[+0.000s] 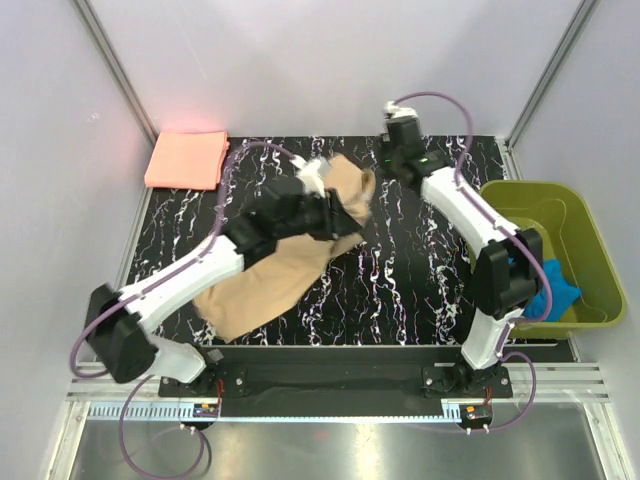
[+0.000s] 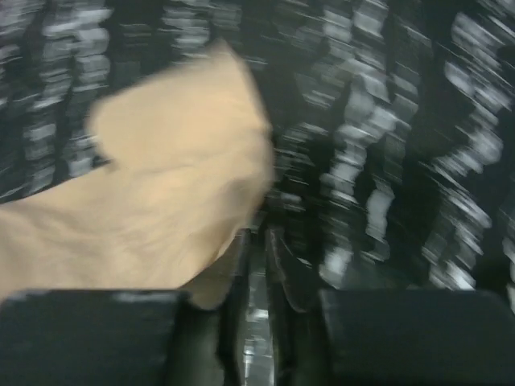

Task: Fold and stack the t-shirts
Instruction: Flatten the tshirt out

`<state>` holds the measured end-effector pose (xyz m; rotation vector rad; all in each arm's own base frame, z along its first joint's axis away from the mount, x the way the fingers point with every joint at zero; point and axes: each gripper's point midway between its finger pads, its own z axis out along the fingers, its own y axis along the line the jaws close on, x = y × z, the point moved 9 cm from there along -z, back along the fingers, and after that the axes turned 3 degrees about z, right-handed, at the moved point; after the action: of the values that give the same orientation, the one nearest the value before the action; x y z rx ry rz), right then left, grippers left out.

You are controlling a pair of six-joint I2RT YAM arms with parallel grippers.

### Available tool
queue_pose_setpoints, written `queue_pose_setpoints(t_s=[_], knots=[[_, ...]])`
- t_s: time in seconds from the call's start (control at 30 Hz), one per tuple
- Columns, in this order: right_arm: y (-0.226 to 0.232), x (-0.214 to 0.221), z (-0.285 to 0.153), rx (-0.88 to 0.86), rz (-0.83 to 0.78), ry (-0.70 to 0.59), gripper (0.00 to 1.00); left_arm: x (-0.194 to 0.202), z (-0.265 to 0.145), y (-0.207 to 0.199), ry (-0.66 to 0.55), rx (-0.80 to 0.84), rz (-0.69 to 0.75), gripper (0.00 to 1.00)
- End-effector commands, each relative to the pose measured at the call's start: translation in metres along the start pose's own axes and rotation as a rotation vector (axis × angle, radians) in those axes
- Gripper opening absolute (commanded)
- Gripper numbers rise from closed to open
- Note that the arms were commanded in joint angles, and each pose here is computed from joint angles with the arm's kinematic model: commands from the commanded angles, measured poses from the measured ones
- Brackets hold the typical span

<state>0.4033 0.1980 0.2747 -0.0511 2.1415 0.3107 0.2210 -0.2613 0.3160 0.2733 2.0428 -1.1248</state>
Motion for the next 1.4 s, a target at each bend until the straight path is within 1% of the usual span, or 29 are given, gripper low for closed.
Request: queue_pose_setpoints(t_s=[0.0,0.03,0.07,0.1,0.13,0.17,0.2,0.23,0.27,0.3,0.37,0.43,0.5,0.53,0.57,0.6,0.63,0.67,0.73,0.8,0.83,0.93,1.03,1.07,1.1,1.2,1.27,1.3,1.37], knots=[[-0.086,-0.04,-0.029,0.319,0.147,-0.127,0.28,0.006,0.006,-0.048,0.06,0.237,0.012,0.41],[-0.097,-0.024,-0.034,0.387,0.147,0.007,0.3,0.005,0.0,-0.048,0.083,0.196,0.036,0.48],[-0.105,-0.023,-0.036,0.435,0.147,0.043,0.34,0.003,-0.006,-0.047,0.084,0.162,0.043,0.7],[-0.106,-0.017,-0.037,0.444,0.143,0.08,0.52,0.0,-0.011,-0.045,0.081,0.13,0.052,0.9],[-0.104,0.002,-0.045,0.401,0.153,0.186,0.7,-0.009,-0.039,-0.035,0.106,0.03,0.072,0.99],[-0.104,0.006,-0.047,0.411,0.158,0.215,0.74,-0.005,-0.042,-0.032,0.137,0.007,0.066,0.99],[-0.101,0.011,-0.05,0.384,0.171,0.247,0.75,-0.009,-0.049,-0.021,0.132,-0.039,0.044,0.99],[-0.098,0.015,-0.058,0.358,0.188,0.268,0.75,-0.011,-0.058,-0.014,0.125,-0.084,0.026,0.96],[-0.092,0.016,-0.061,0.311,0.233,0.265,0.76,-0.007,-0.066,-0.002,0.157,-0.155,-0.012,0.94],[-0.077,0.02,-0.063,0.165,0.268,0.291,0.76,-0.006,-0.07,0.021,0.15,-0.244,-0.076,0.93],[-0.048,0.032,-0.066,-0.008,0.272,0.281,0.78,0.001,-0.082,0.05,0.146,-0.387,-0.154,0.86],[-0.03,0.05,-0.06,-0.072,0.269,0.319,0.79,0.011,-0.089,0.096,0.139,-0.569,-0.296,0.81],[-0.013,0.058,-0.047,-0.134,0.346,0.332,0.76,0.02,-0.093,0.134,0.15,-0.676,-0.405,0.71],[-0.012,0.07,-0.033,-0.127,0.386,0.371,0.62,0.021,-0.092,0.144,0.161,-0.694,-0.43,0.68],[-0.007,0.072,-0.024,-0.137,0.448,0.364,0.5,0.024,-0.084,0.161,0.193,-0.723,-0.436,0.58],[-0.007,0.082,-0.012,-0.118,0.473,0.393,0.27,0.023,-0.081,0.17,0.208,-0.749,-0.444,0.53],[-0.008,0.084,-0.005,-0.1,0.489,0.398,0.21,0.021,-0.077,0.176,0.216,-0.766,-0.421,0.48],[-0.012,0.087,0.001,-0.055,0.482,0.391,0.17,0.028,-0.067,0.191,0.269,-0.808,-0.439,0.41],[-0.021,0.097,0.009,0.025,0.448,0.42,0.17,0.031,-0.057,0.203,0.308,-0.83,-0.456,0.38],[-0.033,0.099,0.012,0.12,0.408,0.423,0.24,0.04,-0.046,0.216,0.356,-0.852,-0.485,0.37],[-0.039,0.104,0.007,0.154,0.382,0.459,0.38,0.042,-0.043,0.219,0.364,-0.844,-0.484,0.38],[-0.063,0.114,-0.012,0.226,0.362,0.504,0.54,0.048,-0.034,0.233,0.392,-0.858,-0.465,0.45],[-0.082,0.125,-0.047,0.296,0.296,0.546,0.69,0.046,-0.019,0.25,0.459,-0.876,-0.435,0.45],[-0.085,0.128,-0.055,0.306,0.278,0.545,0.84,0.045,-0.017,0.253,0.464,-0.883,-0.431,0.45],[-0.088,0.137,-0.066,0.307,0.27,0.558,0.89,0.045,-0.016,0.255,0.464,-0.886,-0.427,0.45],[-0.096,0.154,-0.068,0.294,0.251,0.576,0.95,0.044,-0.013,0.257,0.459,-0.882,-0.414,0.46],[-0.103,0.152,-0.058,0.259,0.32,0.563,0.95,0.047,-0.013,0.258,0.473,-0.885,-0.415,0.46],[-0.102,0.154,-0.052,0.223,0.34,0.579,0.91,0.047,-0.014,0.257,0.477,-0.885,-0.419,0.46],[-0.102,0.153,-0.038,0.166,0.335,0.543,0.9,0.051,-0.018,0.254,0.478,-0.88,-0.418,0.46]])
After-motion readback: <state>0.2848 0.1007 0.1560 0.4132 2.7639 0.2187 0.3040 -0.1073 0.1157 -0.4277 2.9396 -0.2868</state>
